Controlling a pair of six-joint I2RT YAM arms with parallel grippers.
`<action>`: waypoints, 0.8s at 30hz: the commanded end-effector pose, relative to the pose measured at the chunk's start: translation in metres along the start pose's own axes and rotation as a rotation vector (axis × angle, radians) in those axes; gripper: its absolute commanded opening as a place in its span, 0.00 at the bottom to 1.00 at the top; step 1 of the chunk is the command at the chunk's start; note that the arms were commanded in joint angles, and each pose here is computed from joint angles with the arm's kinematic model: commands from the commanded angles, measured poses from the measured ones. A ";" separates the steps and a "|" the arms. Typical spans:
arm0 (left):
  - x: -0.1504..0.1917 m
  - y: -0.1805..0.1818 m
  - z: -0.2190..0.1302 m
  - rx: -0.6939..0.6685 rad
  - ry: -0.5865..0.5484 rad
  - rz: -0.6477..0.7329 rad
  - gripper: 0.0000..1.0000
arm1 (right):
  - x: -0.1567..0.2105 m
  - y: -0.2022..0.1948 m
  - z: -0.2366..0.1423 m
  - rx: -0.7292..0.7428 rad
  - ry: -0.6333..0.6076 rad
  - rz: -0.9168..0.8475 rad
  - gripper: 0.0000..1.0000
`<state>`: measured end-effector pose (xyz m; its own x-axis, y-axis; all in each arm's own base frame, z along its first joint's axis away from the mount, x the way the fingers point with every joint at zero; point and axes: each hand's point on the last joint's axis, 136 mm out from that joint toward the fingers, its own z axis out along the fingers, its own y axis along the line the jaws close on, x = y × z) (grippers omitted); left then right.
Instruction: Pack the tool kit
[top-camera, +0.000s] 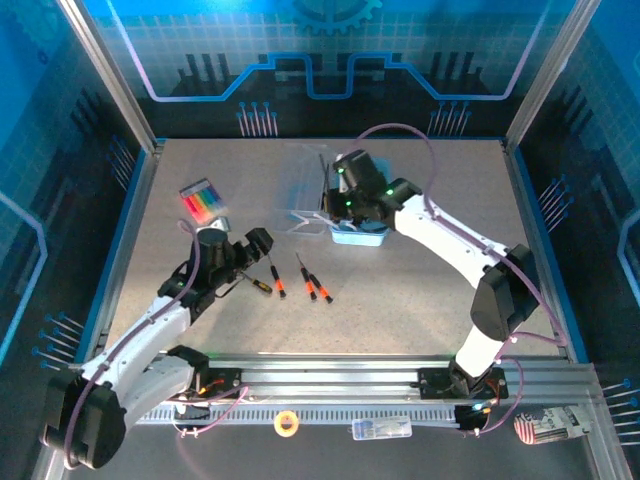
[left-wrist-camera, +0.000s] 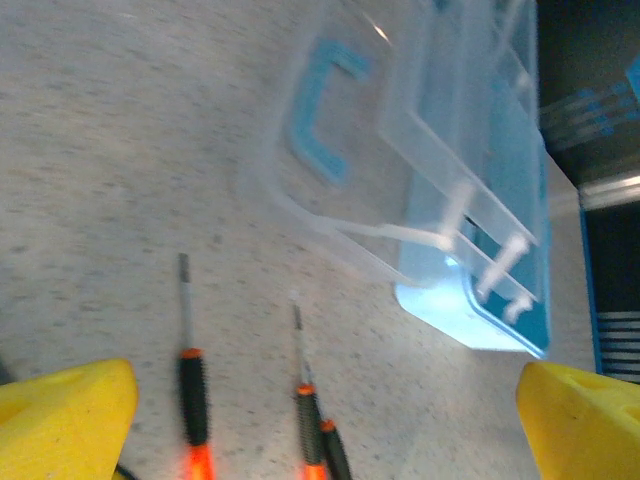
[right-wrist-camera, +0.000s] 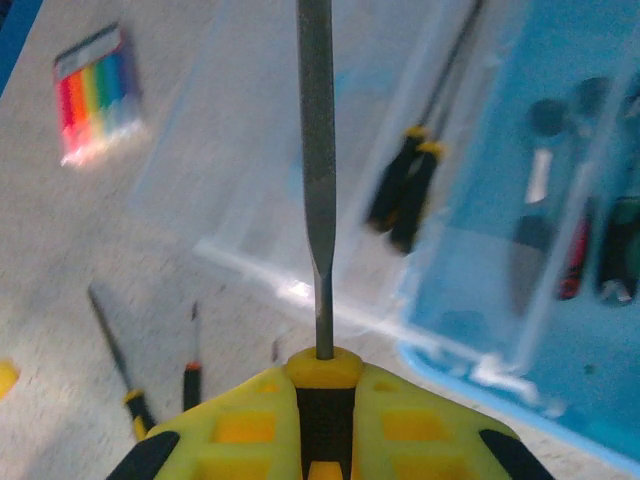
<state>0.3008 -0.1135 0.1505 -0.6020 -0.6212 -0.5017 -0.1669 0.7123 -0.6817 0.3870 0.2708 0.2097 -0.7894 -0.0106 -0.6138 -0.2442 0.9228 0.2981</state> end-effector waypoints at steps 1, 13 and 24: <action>-0.001 -0.039 0.002 0.102 0.006 0.083 0.98 | -0.019 -0.024 0.009 -0.012 -0.008 0.077 0.15; 0.023 -0.055 0.015 0.115 0.087 0.114 0.98 | -0.029 -0.046 0.087 -0.082 0.082 0.269 0.15; 0.027 -0.049 0.018 0.087 0.101 0.114 0.98 | -0.013 -0.045 0.113 -0.067 0.146 0.285 0.16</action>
<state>0.3026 -0.1660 0.1507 -0.6912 -0.5188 -0.5031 -0.0627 0.7366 -0.6735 0.4713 0.2611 0.1215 -0.8964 0.1809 -0.4046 -0.0346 0.8816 0.4708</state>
